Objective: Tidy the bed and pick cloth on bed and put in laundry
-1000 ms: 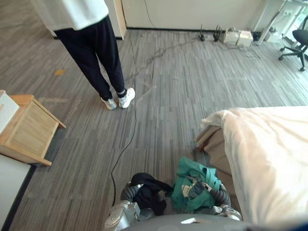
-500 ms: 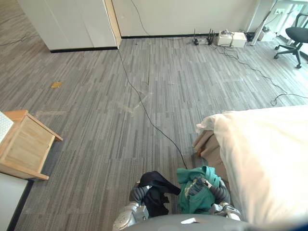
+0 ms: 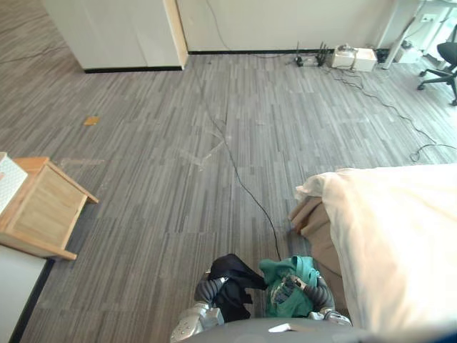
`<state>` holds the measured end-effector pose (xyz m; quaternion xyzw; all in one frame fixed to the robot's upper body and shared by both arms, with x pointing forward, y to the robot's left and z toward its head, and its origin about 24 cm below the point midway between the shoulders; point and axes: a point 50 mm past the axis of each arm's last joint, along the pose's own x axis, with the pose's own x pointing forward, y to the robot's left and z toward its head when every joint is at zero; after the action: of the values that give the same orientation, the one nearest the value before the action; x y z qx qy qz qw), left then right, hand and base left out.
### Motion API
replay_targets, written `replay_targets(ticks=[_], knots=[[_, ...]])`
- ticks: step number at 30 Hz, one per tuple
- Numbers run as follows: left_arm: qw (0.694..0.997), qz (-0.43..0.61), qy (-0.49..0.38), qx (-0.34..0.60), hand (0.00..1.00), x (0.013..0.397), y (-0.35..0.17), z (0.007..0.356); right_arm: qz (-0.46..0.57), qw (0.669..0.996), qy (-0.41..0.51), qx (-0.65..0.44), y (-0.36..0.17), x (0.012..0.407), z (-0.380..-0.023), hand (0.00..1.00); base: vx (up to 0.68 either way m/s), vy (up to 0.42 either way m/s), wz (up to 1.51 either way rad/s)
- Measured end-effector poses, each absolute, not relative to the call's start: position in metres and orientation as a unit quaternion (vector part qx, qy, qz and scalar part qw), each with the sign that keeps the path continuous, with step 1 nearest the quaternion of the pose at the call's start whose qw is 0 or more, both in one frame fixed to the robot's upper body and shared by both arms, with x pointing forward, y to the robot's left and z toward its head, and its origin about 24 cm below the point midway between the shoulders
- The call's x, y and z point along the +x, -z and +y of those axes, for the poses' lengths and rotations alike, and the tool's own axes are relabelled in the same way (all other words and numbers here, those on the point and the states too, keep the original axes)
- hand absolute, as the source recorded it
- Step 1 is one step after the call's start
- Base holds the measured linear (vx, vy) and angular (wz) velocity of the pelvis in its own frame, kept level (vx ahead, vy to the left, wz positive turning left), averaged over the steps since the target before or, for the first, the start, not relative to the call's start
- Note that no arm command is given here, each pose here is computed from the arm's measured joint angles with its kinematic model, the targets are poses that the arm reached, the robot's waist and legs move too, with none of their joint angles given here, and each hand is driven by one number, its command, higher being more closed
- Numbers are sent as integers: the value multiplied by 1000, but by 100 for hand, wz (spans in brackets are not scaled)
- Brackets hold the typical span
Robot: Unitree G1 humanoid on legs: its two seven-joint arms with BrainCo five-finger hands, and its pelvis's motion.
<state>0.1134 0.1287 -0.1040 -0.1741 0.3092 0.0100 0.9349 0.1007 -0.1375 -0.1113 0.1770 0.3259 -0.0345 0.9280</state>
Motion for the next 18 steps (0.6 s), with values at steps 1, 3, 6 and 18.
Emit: replay_targets(ticks=[1,3,6,18], knots=[[937,301,-15,-178,100,116,102,129,322,930,28,174,109,103,-140,100,-6,-52,0],[937,295,-21,-184,100,120,101,129,319,933,18,163,108,103,-146,100,-48,-18,-17],[936,297,-21,-187,100,117,101,129,326,934,4,149,109,100,-155,100,-7,12,-19],[936,280,-37,-208,100,122,98,134,338,932,-21,131,111,95,-158,100,190,120,-1]])
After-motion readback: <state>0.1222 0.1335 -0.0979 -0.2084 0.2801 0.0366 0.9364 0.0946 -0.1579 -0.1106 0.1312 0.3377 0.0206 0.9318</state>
